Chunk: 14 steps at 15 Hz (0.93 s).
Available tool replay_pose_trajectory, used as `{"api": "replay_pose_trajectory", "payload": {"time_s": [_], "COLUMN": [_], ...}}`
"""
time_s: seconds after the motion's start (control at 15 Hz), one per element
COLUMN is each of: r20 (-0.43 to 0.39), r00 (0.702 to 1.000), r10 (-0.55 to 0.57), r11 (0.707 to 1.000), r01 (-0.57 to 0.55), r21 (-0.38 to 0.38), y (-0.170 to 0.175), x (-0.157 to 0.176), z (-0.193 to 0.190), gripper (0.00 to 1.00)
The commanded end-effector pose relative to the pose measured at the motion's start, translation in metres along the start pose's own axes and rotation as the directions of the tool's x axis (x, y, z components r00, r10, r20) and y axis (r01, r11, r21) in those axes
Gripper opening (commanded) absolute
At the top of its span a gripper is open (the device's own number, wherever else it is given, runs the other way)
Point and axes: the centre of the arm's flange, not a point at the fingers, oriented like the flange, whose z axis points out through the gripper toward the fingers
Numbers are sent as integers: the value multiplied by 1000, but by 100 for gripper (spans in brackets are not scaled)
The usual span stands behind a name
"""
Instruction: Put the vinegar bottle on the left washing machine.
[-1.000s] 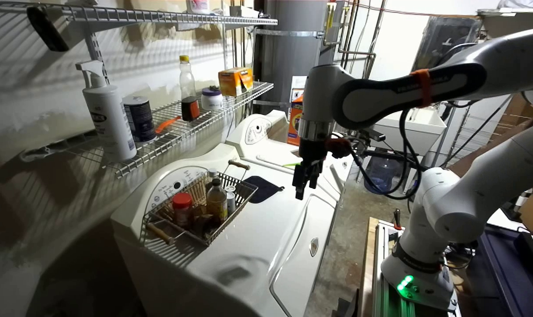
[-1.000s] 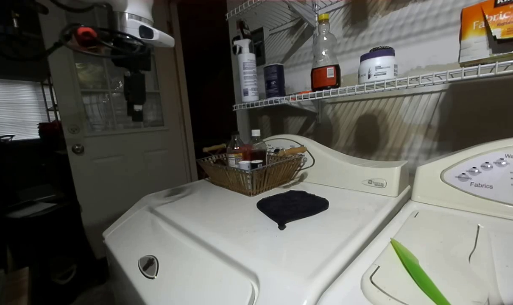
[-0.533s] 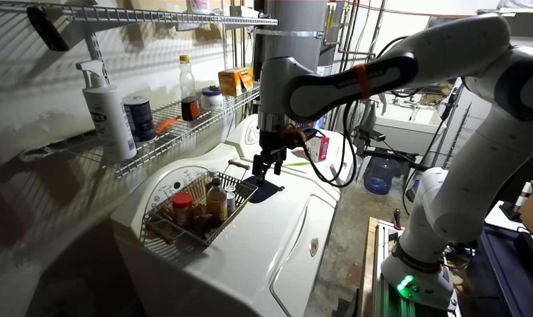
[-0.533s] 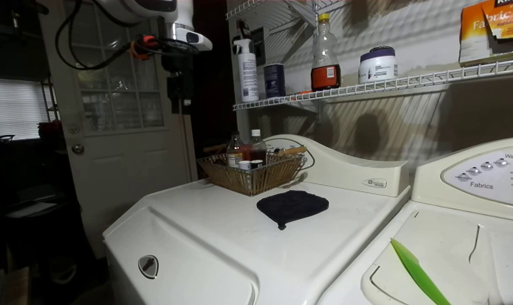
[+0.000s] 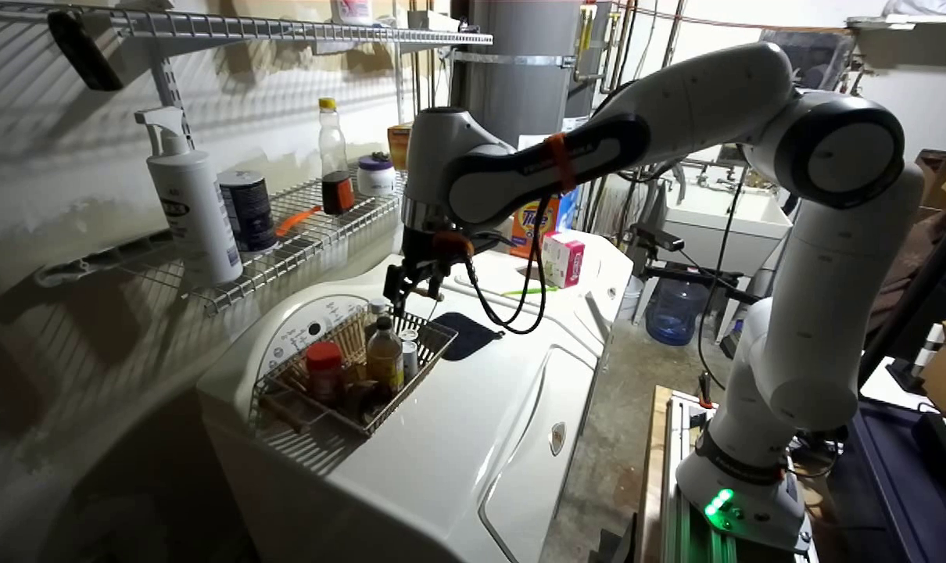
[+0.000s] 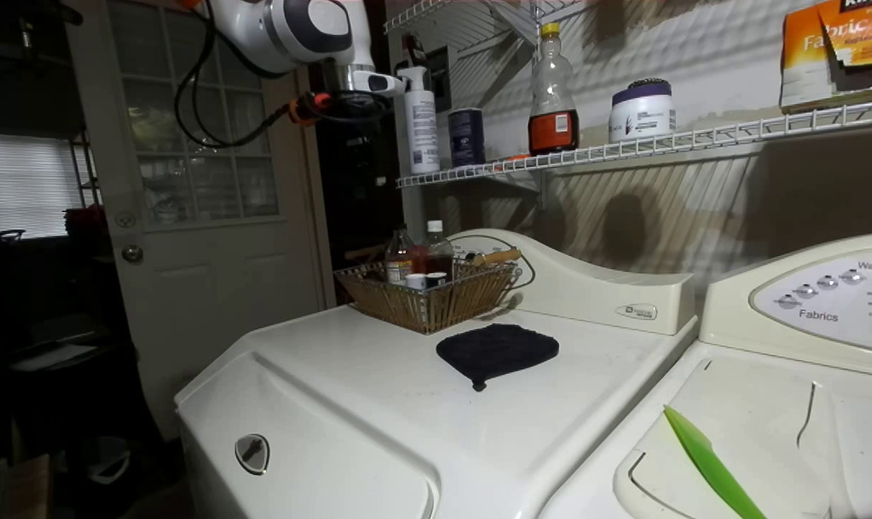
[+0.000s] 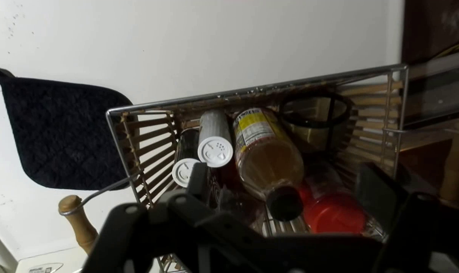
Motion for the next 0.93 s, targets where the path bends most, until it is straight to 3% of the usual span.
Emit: {"api": "replay_pose_trajectory", "payload": {"time_s": [0.0,0.53,0.6,0.67,0.87], "r20": [-52,-155,-166,-184,-201], "r00": [998,985,984,980,976], "r10": [31,69,71,72,84], "r11": [999,995,995,994,991], "r01": [-32,-79,-82,-85,-102], "r21": [-21,-59,-62,-67,-82], "y": [-21,-34,-35,-35,-31], "x": [27,39,41,43,48], "z": [17,50,53,55,62], "gripper": [100,100,97,82,69]}}
